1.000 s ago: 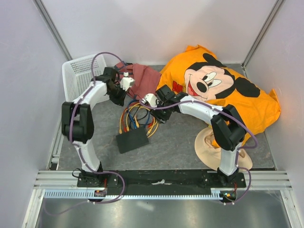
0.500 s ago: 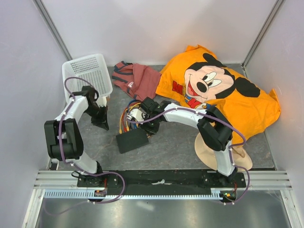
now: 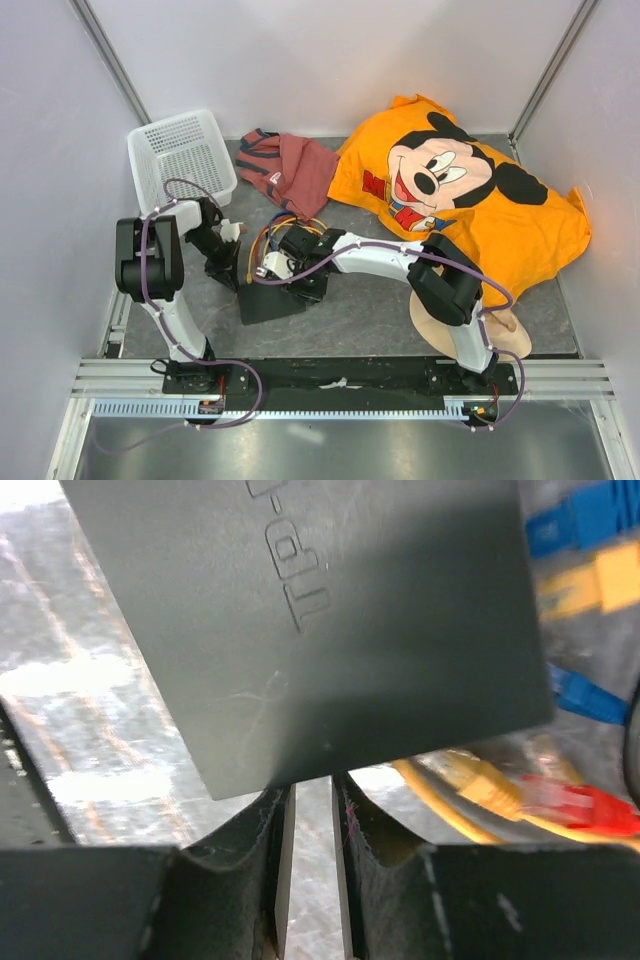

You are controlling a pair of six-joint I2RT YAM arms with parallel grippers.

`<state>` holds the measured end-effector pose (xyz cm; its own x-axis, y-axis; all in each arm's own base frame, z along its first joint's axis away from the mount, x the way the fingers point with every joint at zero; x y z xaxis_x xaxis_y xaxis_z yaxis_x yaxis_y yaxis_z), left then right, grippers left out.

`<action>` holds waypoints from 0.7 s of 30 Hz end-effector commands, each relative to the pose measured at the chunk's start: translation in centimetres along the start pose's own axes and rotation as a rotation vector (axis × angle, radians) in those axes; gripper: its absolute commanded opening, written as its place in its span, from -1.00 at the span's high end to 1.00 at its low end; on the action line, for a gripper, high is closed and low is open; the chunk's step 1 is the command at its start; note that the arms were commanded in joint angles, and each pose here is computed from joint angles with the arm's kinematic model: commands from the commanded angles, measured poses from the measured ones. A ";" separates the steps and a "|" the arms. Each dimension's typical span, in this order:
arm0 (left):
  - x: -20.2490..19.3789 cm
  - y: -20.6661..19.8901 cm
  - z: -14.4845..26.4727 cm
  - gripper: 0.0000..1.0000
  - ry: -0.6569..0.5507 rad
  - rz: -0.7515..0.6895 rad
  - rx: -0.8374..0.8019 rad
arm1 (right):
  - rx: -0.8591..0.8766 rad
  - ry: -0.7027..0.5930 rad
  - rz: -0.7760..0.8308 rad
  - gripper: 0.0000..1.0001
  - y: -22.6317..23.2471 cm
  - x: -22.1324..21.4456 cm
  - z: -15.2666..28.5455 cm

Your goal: Pull the plug from the switch port

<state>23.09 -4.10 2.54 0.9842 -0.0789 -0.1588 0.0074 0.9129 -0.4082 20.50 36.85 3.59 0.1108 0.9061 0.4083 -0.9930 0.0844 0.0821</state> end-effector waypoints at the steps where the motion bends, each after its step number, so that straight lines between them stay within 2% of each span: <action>1: -0.7 -2.9 -1.0 0.97 0.065 -0.097 -0.139 | 0.032 -0.051 -0.006 0.42 1.3 2.0 -0.4; 6: 1.9 -6.5 -2.3 0.97 0.067 -0.145 -0.186 | 0.068 -0.078 0.021 0.40 2.8 3.9 -1.5; 10: 7.1 -9.8 -1.7 0.97 -0.025 -0.233 -0.170 | 0.106 -0.120 0.042 0.36 4.4 5.8 -1.6; 15: 10.8 -12.3 -1.2 0.97 -0.063 -0.271 -0.186 | 0.023 -0.134 0.053 0.23 3.6 7.5 -2.1; 18: 12.2 -12.9 0.4 0.97 -0.114 -0.290 -0.164 | -0.029 -0.157 0.079 0.17 2.5 8.8 -1.2; 21: 12.7 -13.4 4.1 0.97 -0.211 -0.308 -0.116 | -0.037 -0.169 0.126 0.17 2.2 9.0 1.1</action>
<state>35.18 -15.93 4.68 0.9431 -0.3165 0.1023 0.3235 0.8018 -0.5025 16.45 43.45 4.41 0.0477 0.8819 0.4690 -0.9949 0.0001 0.1010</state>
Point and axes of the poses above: each gripper's point midway between its finger pads, its own z axis back along the fingers, its own y axis along the line the jaws close on, x = y × z, the point moved 1 cm from there along z, back along the fingers, and after that the axes turned 4 degrees about z, right-handed, at the moved point
